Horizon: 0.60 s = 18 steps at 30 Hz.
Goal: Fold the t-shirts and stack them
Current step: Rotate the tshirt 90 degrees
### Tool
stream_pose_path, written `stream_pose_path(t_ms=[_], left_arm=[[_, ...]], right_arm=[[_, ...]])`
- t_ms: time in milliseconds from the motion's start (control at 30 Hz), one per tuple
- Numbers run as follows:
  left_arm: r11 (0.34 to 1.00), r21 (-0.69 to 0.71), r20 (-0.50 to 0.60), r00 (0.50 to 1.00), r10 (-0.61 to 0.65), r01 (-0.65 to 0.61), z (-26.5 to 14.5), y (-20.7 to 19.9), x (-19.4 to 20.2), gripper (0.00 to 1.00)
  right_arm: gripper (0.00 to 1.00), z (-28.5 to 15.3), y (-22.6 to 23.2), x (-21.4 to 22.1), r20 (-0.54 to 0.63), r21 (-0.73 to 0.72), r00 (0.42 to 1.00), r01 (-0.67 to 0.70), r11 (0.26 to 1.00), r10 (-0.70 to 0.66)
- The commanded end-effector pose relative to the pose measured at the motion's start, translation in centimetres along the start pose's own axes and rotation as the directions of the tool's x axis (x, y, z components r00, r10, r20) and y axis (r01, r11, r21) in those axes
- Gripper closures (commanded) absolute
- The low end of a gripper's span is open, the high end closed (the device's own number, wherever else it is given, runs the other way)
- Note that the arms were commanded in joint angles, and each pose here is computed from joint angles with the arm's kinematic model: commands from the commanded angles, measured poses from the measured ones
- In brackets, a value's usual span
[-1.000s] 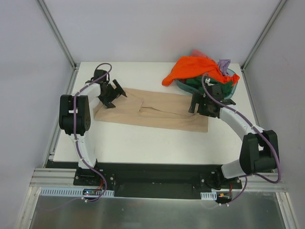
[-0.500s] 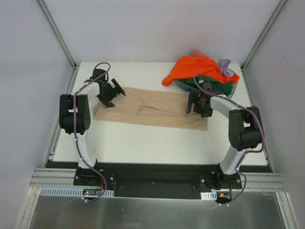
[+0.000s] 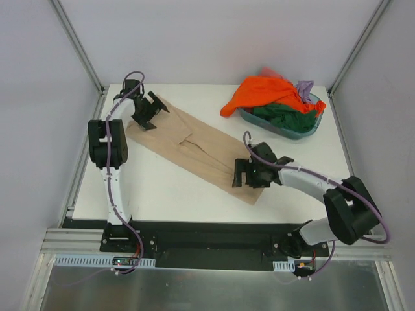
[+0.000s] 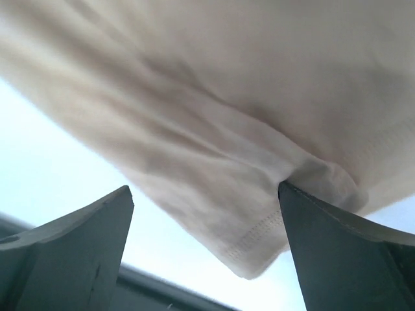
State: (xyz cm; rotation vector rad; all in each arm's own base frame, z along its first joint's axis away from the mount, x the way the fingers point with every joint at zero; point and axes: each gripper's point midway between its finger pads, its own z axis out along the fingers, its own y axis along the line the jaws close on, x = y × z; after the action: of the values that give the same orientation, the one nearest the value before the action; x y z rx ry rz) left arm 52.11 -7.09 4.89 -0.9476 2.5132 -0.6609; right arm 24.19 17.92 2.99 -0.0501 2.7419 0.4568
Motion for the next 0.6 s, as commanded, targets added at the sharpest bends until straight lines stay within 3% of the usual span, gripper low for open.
stream_pose_path(t_ms=[0, 167, 367, 467, 567], left_arm=[[0.987, 0.128, -0.035, 0.995, -0.089, 0.093, 2.1, -5.1, -1.9, 0.01], [0.973, 0.214, -0.002, 0.997, -0.082, 0.081, 6.5, -12.1, -1.0, 0.01], [0.899, 0.382, -0.050, 0.976, -0.213, 0.216, 12.4, -15.1, -0.8, 0.01], [0.896, 0.405, 0.010, 0.979, -0.203, 0.182, 13.5, -16.3, -0.3, 0.01], [0.880, 0.459, 0.058, 0.985, -0.165, 0.120, 13.4, -18.1, 0.1, 0.01]], right_arm=[[0.04, -0.6, 4.1, 8.2, -0.153, -0.088, 0.988, -0.002, 0.996, -0.012], [0.04, -0.6, 10.1, 13.0, -0.235, -0.266, 0.960, 0.084, 0.960, -0.150], [0.04, -0.7, 16.3, 13.8, -0.222, -0.392, 0.915, 0.233, 0.890, -0.338], [0.04, -1.4, 19.0, 14.2, -0.186, -0.455, 0.882, 0.314, 0.833, -0.434], [0.04, -1.0, 19.4, 13.1, -0.154, -0.421, 0.891, 0.332, 0.844, -0.427]])
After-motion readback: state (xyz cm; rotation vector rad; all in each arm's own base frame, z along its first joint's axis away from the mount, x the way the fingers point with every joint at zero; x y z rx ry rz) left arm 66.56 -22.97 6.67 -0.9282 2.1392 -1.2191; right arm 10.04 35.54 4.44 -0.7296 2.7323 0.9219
